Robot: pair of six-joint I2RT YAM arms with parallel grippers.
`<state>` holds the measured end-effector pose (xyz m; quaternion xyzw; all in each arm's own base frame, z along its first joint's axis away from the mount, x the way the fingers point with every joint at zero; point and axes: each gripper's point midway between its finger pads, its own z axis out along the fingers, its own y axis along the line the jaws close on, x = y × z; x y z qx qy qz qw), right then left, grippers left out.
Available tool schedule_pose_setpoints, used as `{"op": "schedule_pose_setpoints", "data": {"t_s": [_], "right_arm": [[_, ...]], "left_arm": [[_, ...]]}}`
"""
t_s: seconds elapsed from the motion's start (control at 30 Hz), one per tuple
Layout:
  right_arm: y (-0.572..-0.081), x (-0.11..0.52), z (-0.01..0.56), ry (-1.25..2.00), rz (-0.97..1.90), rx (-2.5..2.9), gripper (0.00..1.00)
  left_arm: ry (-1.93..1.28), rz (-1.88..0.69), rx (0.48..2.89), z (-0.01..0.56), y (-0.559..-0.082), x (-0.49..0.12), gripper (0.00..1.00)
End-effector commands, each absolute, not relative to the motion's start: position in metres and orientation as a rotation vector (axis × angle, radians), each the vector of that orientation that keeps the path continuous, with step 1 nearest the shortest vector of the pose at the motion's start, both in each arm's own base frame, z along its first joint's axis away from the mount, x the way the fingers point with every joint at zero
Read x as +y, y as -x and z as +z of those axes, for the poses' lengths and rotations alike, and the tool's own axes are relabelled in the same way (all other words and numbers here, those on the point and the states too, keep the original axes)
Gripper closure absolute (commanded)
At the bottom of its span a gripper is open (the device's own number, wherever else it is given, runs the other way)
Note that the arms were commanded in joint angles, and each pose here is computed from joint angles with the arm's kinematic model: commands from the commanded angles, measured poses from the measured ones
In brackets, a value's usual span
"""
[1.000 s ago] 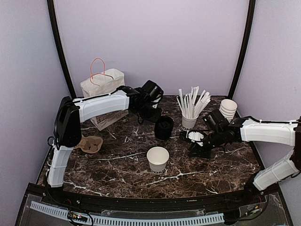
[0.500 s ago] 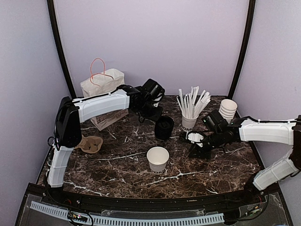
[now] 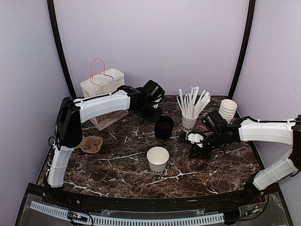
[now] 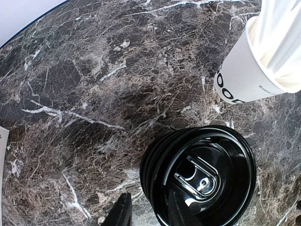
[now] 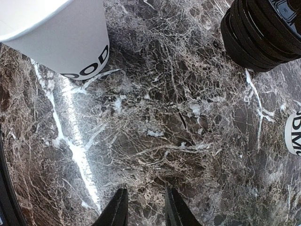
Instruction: Pack the takeout coffee
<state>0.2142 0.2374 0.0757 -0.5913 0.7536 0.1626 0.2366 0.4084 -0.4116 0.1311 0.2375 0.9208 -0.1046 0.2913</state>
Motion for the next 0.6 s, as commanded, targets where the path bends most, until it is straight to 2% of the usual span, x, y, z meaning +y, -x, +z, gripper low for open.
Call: {"op": "schedule_pose_setpoints", "data": {"t_s": [0.0, 0.23, 0.4, 0.57], "right_arm": [[-0.2137, 0.2401, 0.0746, 1.644, 0.443, 2.052, 0.71], [-0.2143, 0.2399, 0.0745, 1.644, 0.435, 2.053, 0.71], [-0.2152, 0.2392, 0.0731, 1.645, 0.429, 2.057, 0.71], [-0.2145, 0.2391, 0.071, 1.653, 0.426, 2.064, 0.71]], "left_arm": [[-0.647, -0.274, 2.453, 0.1367, -0.4054, -0.4132, 0.73], [-0.653, -0.278, 2.454, 0.1347, -0.4053, -0.4143, 0.78], [-0.663, -0.288, 2.448, 0.1363, -0.4051, -0.4161, 0.87], [-0.657, -0.28, 2.438, 0.1424, -0.4072, -0.4154, 0.9]]}}
